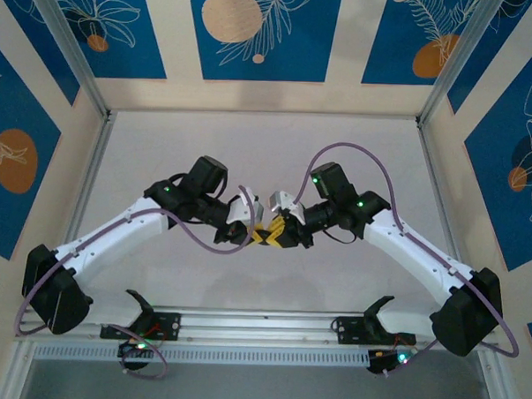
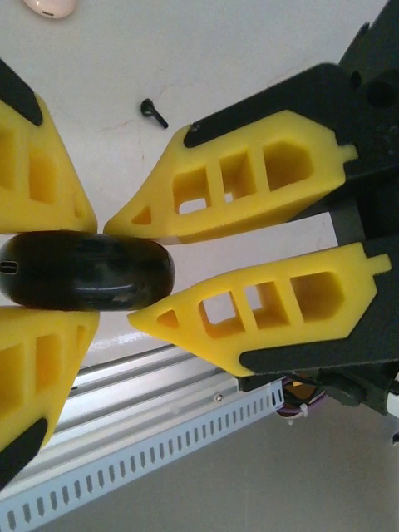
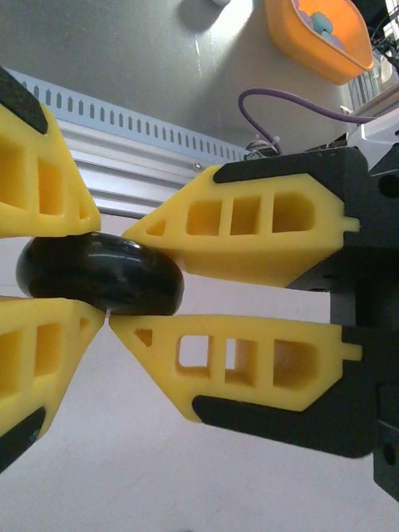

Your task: Insert the wireless bluetooth earbuds into the charging case

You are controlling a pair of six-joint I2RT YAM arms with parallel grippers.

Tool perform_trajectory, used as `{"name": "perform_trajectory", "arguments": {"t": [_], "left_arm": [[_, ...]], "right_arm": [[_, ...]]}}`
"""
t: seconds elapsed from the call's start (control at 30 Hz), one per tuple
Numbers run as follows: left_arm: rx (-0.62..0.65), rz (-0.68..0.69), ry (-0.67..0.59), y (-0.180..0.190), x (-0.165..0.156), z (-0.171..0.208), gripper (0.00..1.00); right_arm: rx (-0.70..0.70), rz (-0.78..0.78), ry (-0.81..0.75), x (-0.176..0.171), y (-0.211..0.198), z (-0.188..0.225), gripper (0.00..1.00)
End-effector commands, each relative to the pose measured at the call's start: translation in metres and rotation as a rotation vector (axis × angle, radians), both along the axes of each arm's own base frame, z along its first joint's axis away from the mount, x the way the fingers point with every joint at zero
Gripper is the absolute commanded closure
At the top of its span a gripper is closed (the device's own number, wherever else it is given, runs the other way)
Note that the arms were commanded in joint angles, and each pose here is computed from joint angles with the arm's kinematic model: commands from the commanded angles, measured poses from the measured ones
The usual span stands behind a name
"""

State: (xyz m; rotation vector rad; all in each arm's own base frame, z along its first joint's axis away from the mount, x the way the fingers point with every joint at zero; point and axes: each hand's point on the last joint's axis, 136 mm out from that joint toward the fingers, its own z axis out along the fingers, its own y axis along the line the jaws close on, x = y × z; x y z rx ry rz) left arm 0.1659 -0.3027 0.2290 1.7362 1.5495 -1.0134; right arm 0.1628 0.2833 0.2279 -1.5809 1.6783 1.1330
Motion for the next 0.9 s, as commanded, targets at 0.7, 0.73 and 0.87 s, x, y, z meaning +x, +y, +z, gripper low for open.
{"name": "perform_trajectory", "arguments": {"t": [0.7,0.73,0.87], "left_arm": [[-0.624,0.063,0.053,-0.032,0.019,0.071,0.87],[-0.629,0.057,0.059,-0.033,0.019,0.072,0.87],[-0.642,0.038,0.067,-0.034,0.018,0.076,0.87]], "right_arm": [[0.447,-0.26,-0.114,0.013,-0.047,0.055,0.42],[0.449,-0.252,-0.108,0.014,-0.046,0.056,0.42],[0.456,-0.238,-0.09,0.017,-0.043,0.058,0.42]]}}
